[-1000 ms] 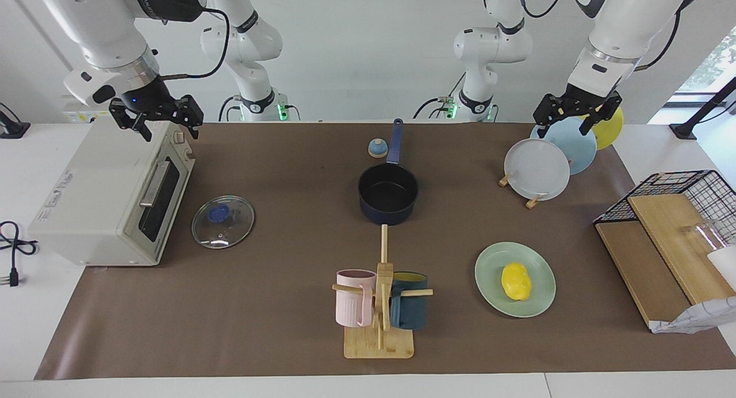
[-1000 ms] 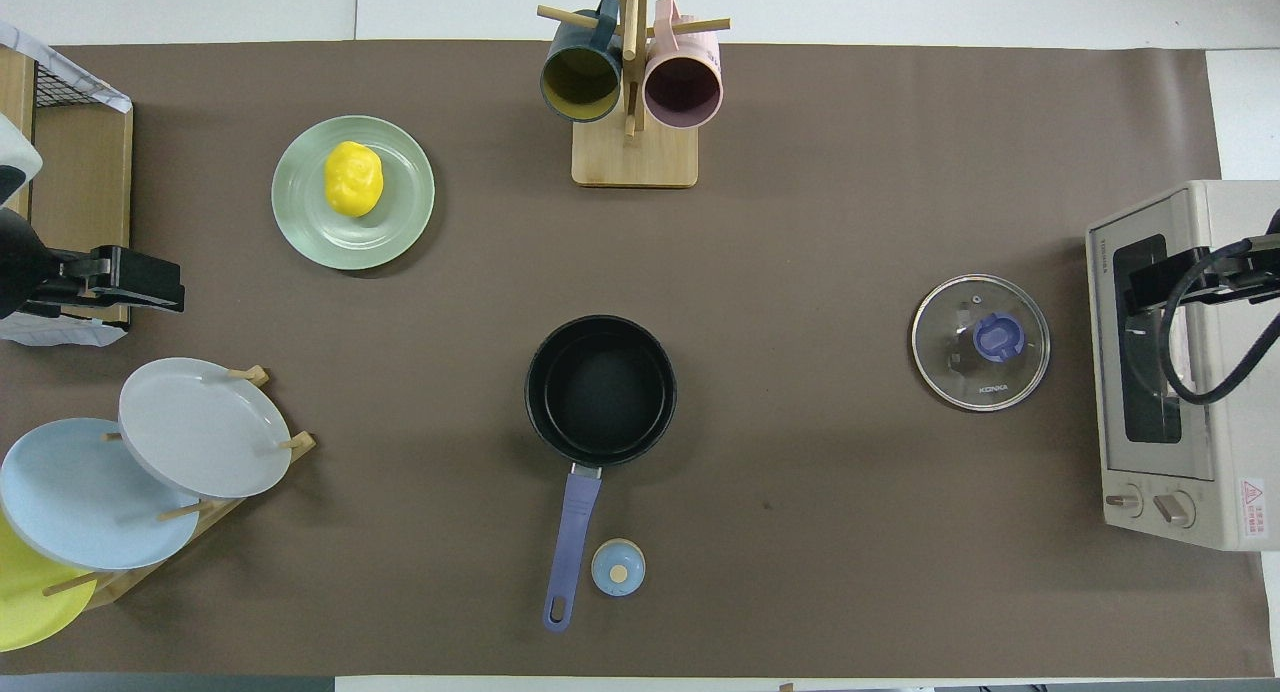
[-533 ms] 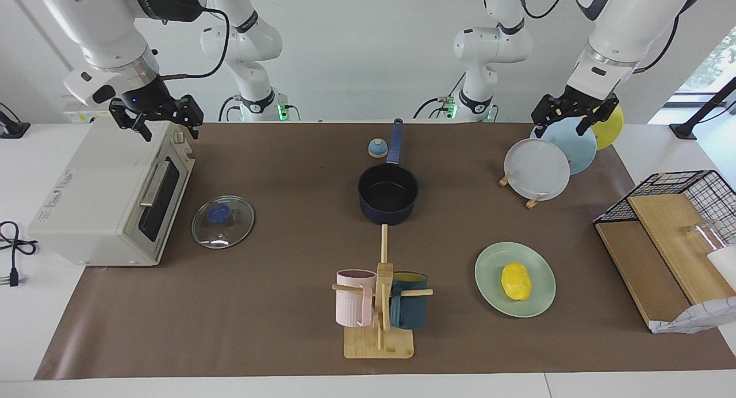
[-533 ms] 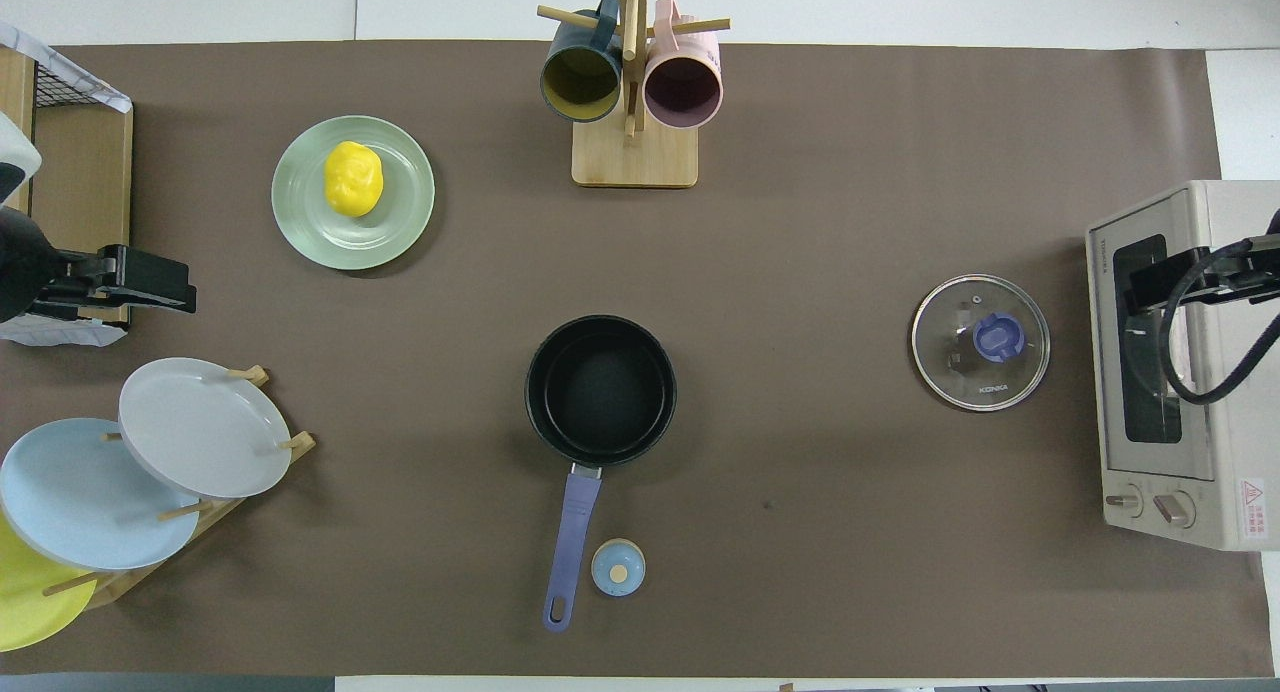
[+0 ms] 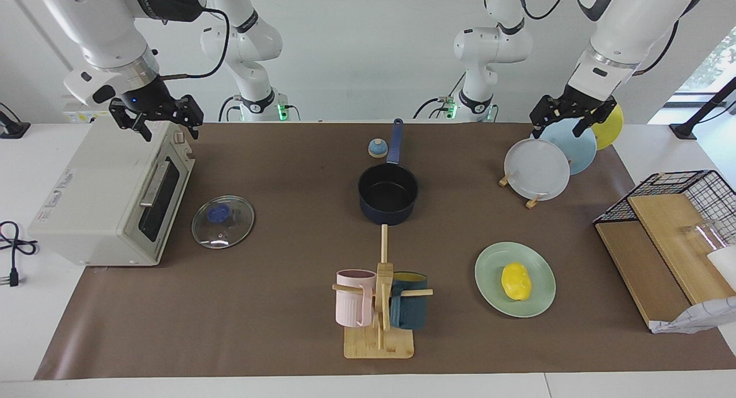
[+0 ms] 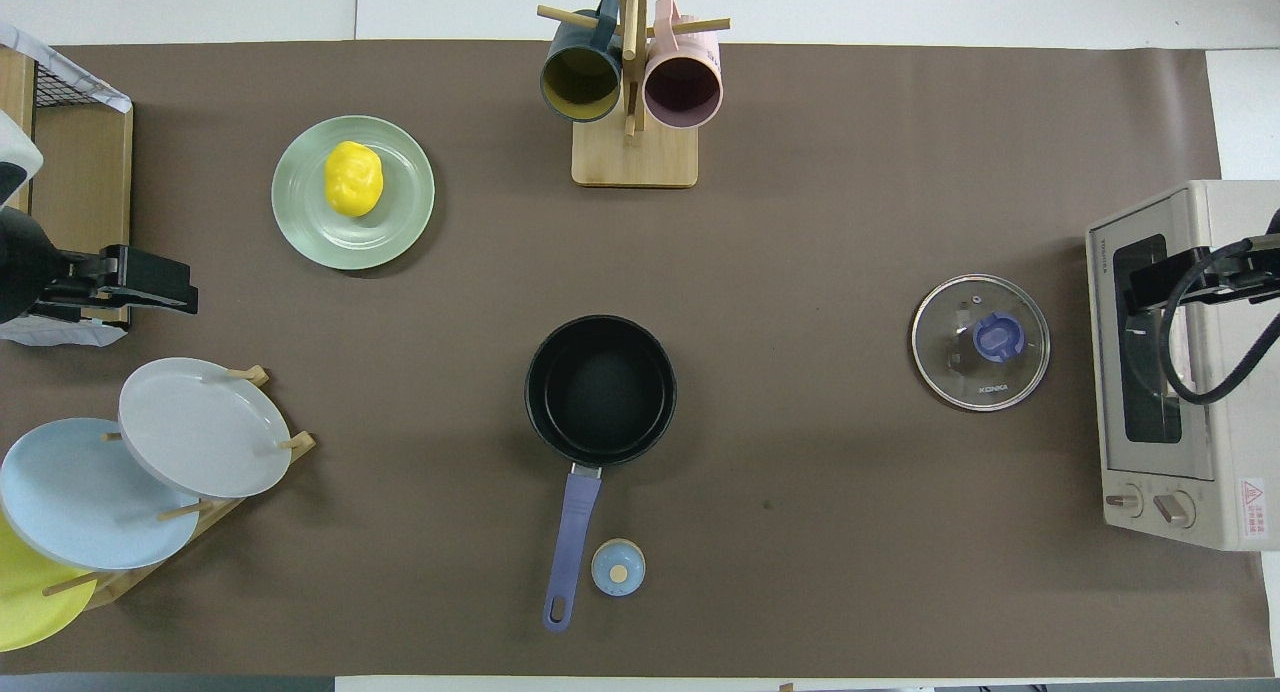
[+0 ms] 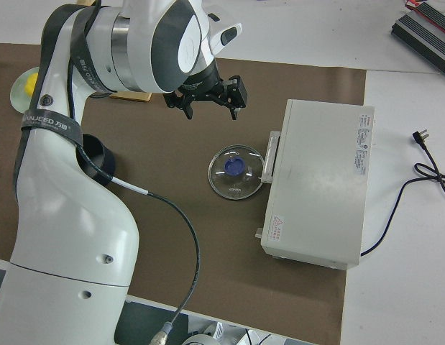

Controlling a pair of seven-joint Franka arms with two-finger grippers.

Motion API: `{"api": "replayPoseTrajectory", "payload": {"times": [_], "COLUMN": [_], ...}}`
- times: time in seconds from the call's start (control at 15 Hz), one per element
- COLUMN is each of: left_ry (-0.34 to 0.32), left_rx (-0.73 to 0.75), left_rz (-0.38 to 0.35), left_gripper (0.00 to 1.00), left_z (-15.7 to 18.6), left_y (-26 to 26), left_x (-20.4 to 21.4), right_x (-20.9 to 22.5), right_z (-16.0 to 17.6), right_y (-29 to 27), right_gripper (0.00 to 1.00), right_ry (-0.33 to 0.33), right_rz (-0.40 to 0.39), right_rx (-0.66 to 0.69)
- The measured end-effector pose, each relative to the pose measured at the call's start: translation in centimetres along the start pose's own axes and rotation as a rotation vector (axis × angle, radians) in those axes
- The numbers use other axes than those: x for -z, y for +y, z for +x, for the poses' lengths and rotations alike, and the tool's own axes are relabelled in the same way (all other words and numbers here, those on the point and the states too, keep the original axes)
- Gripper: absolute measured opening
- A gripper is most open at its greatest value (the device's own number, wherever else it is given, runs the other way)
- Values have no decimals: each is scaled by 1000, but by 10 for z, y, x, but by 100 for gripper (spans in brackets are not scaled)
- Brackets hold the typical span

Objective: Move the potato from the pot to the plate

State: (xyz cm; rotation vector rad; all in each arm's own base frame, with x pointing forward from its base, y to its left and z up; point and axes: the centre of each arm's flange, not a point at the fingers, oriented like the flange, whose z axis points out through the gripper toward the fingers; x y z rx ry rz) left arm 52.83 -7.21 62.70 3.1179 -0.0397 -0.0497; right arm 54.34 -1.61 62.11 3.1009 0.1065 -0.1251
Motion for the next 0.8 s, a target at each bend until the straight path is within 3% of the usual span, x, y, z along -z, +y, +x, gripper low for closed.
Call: {"api": "replayPoseTrajectory", "payload": {"times": [0.8], "left_ry": [-20], "left_rx": [-9], "left_rz": [6], "left_gripper": [100], "left_z": [-1], "left_y": [1], "left_x": [-8], "right_x": [0], "right_z": [0], "right_y": [0], "right_gripper": [100], "right_ry": [0], "right_rz": [0], "right_rx": [0]}}
